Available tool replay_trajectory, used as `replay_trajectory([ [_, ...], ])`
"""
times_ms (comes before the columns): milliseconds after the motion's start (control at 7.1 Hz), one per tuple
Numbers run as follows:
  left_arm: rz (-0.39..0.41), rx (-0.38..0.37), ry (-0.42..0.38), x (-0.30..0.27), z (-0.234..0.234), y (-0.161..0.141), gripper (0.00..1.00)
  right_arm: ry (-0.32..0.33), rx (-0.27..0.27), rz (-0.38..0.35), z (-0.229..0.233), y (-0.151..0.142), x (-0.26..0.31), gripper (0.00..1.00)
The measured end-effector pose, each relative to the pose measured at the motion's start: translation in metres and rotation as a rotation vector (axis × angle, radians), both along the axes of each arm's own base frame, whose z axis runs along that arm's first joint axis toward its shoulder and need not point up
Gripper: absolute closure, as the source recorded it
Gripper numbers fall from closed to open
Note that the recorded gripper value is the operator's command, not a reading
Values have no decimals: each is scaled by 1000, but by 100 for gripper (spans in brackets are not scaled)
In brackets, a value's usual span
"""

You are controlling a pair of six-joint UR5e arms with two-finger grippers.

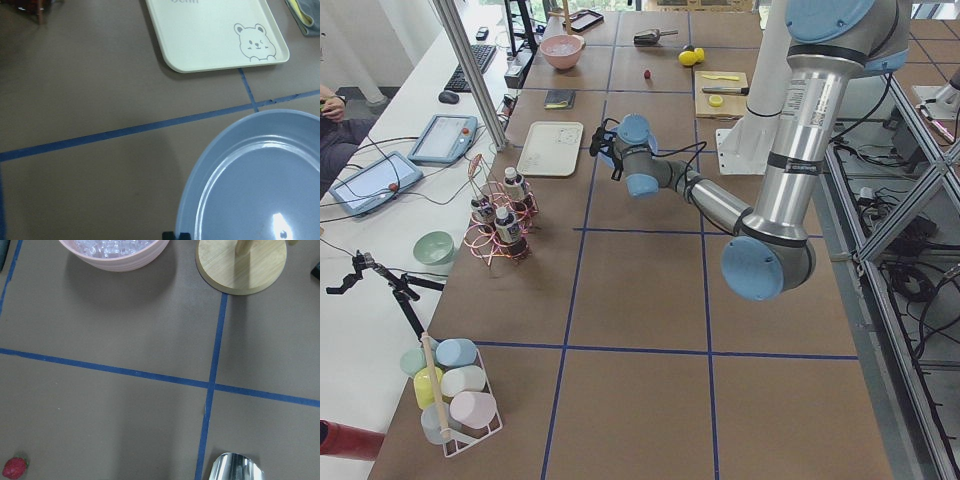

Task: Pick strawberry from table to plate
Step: 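Lift and carry the blue plate with the left gripper toward the table center, then release the plate and withdraw the left arm toward the bottle rack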

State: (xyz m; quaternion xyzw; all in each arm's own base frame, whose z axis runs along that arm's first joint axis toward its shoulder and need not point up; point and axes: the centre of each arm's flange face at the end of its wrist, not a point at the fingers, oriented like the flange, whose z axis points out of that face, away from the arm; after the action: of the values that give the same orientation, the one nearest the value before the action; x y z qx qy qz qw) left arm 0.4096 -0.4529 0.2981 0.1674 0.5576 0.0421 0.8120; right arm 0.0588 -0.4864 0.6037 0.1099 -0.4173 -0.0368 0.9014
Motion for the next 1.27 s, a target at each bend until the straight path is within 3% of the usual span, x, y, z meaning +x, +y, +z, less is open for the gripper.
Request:
replay_trajectory([
  [423, -2, -29, -53, 111, -16, 32, 100, -1, -3, 0, 1, 0, 0, 0],
  [845, 16, -34, -76, 136, -8, 45, 100, -1, -4, -1, 2, 0, 0, 0],
  [986, 17, -34, -76, 137, -8, 46, 70, -1, -5, -1, 2, 0, 0, 0],
  [1127, 18, -34, -76, 138, -9, 46, 1, -1, -5, -1, 2, 0, 0, 0],
  [1268, 18, -34, -75, 138, -9, 46, 0, -1, -4, -1, 2, 0, 0, 0],
])
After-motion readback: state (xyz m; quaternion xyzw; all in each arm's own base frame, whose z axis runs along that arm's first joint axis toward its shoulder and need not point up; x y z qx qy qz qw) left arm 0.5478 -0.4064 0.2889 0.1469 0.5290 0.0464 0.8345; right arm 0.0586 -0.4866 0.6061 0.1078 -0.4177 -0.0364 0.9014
